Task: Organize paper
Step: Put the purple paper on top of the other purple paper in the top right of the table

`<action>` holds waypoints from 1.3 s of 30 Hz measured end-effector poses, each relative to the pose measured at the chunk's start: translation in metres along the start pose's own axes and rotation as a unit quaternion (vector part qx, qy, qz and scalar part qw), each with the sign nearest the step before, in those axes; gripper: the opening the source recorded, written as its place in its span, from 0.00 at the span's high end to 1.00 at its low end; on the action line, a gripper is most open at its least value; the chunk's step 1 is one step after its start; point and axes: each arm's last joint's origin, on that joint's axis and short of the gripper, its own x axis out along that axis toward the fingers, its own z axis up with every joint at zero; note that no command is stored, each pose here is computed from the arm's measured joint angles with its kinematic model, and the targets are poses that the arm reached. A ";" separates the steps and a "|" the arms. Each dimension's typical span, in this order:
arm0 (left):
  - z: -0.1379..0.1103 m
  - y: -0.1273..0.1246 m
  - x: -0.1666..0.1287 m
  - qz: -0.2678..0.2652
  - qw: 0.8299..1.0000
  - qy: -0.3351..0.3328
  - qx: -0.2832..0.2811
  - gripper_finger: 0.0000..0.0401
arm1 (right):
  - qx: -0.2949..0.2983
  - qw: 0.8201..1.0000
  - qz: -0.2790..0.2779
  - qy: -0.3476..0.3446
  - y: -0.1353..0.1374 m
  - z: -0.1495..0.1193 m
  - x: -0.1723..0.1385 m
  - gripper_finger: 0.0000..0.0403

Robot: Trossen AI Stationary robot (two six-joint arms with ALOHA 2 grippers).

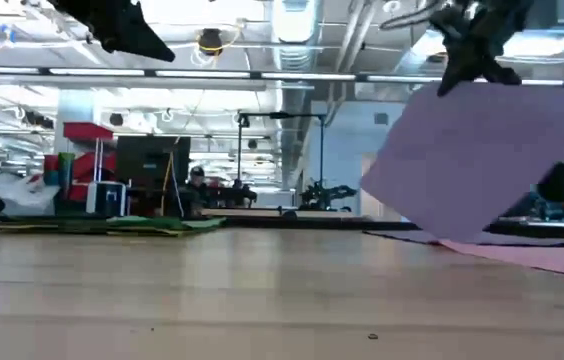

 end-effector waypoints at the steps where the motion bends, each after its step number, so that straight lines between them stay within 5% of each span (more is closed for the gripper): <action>1: 0.000 0.000 0.000 0.000 1.000 0.000 0.000 1.00 | -0.001 1.000 -0.007 0.004 -0.002 0.001 0.004 1.00; 27: -0.005 0.000 0.000 0.000 1.000 0.021 -0.005 1.00 | 0.032 0.993 -0.111 -0.006 -0.057 0.000 0.057 0.99; 39: -0.016 -0.017 0.019 -0.059 0.992 0.094 0.064 1.00 | -0.027 0.989 -0.149 0.003 -0.060 -0.002 0.056 0.78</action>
